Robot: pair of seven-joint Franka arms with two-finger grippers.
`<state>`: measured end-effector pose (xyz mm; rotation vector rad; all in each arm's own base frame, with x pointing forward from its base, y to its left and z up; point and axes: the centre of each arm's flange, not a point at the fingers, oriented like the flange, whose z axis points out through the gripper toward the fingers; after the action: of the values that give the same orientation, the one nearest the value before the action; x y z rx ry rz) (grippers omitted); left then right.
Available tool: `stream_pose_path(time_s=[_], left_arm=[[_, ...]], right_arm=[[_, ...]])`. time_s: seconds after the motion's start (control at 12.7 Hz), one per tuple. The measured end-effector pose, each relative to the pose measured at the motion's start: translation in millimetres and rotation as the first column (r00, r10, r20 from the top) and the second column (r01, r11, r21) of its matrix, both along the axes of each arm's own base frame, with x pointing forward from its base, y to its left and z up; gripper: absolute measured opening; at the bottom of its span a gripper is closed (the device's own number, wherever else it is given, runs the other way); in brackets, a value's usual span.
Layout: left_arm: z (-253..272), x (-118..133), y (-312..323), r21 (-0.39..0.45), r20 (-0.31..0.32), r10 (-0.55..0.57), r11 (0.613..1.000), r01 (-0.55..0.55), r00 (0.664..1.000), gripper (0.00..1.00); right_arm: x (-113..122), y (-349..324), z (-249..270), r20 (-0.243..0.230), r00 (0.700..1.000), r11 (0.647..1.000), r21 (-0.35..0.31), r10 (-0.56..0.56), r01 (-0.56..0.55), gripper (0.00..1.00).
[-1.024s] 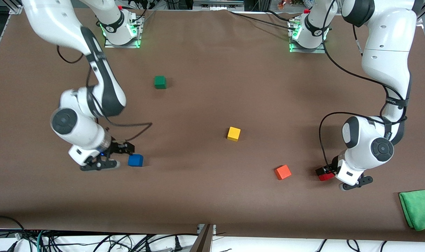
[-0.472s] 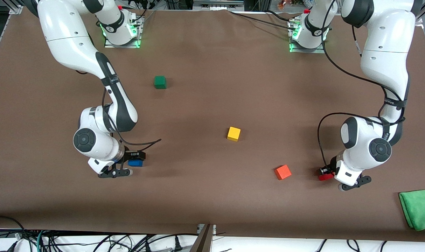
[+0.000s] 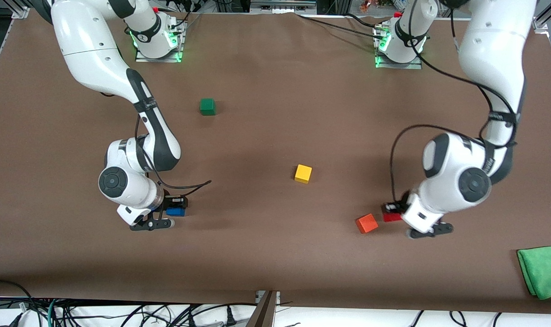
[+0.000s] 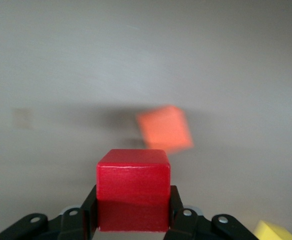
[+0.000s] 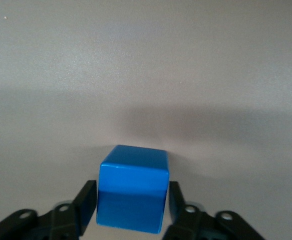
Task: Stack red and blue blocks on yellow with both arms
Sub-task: 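Grasp the red cube with the left gripper and lift it, then place the red cube on the yellow cube while the right gripper grasps blue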
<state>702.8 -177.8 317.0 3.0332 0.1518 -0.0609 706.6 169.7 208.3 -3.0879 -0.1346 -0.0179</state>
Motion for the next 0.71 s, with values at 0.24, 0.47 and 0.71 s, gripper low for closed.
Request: stream_pose_path(time_s=[0.24,0.47,0.71], left_arm=[[10,-49,-127,0.004,-0.010,-0.185,0.983,0.185,0.983,0.56],[-19,-109,-229,0.078,-0.020,-0.372,0.925,0.372,0.928,0.56],[-38,-123,-252,0.098,0.014,-0.426,0.901,0.422,0.905,0.56]], right_arm=[[1,0,1,0.003,1.000,1.000,0.000,-0.001,0.001,0.55],[2,1,10,-0.016,1.000,1.000,-0.001,0.002,-0.002,0.55],[3,4,51,-0.047,0.999,1.000,-0.001,0.010,-0.010,0.55]])
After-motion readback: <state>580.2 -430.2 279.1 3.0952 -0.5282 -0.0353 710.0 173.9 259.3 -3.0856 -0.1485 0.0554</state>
